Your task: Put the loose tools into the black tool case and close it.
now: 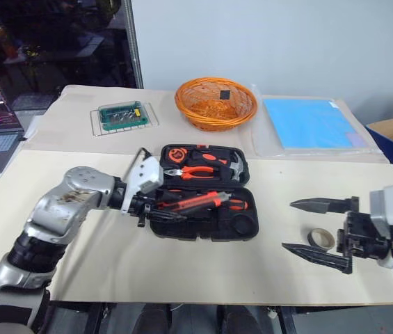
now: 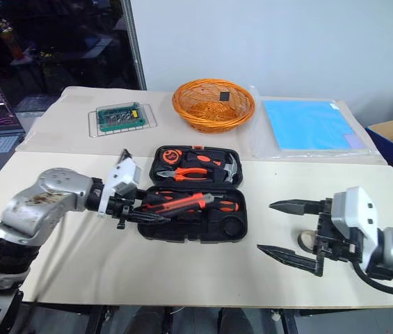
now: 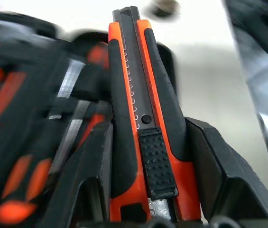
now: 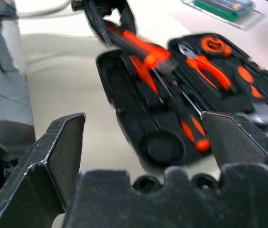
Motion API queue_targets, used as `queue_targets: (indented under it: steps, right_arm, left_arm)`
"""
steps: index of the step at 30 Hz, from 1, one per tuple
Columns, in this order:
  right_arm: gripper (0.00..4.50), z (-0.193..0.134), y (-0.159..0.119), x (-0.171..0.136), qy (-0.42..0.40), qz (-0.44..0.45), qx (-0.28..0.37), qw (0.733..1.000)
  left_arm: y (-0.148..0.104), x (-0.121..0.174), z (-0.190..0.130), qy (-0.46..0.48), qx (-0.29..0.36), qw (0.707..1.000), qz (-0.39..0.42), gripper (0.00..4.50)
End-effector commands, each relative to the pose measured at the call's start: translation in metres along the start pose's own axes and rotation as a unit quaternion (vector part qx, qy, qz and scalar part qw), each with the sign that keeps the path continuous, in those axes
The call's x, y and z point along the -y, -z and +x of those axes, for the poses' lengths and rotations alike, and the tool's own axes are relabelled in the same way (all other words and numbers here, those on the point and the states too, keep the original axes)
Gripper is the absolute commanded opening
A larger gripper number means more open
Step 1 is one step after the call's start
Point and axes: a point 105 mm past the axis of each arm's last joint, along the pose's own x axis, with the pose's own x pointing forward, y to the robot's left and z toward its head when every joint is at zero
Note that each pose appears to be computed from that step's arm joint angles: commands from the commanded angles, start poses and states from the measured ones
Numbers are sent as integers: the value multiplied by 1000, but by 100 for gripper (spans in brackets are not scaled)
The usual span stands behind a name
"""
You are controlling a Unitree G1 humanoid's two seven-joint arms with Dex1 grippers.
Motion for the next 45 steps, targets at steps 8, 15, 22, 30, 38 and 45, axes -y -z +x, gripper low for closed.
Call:
queue_targets:
  steps: [8, 15, 22, 30, 38, 45]
  right_arm:
    - [450, -17, -6, -8, 15, -18, -31, 999]
    - [450, -21, -7, -1, 14, -25, -40, 999]
    - [450, -17, -8, 0, 11, -29, -38, 999]
    - [450, -14, -8, 1, 11, -31, -36, 999]
    - [450, -13, -8, -2, 12, -29, -35, 999]
    - [450, -12, -7, -2, 16, -27, -33, 999]
  left_arm:
    - [22, -9, 10, 35, -92, 993, 71, 178]
    - [19, -5, 24, 59, -78, 992, 74, 178]
    - [10, 0, 36, 63, -68, 993, 72, 178]
    - [-3, 7, 46, 74, -55, 994, 51, 178]
    - [-6, 11, 42, 59, -49, 997, 23, 447]
    - [-27, 2, 17, 10, 46, 997, -54, 422]
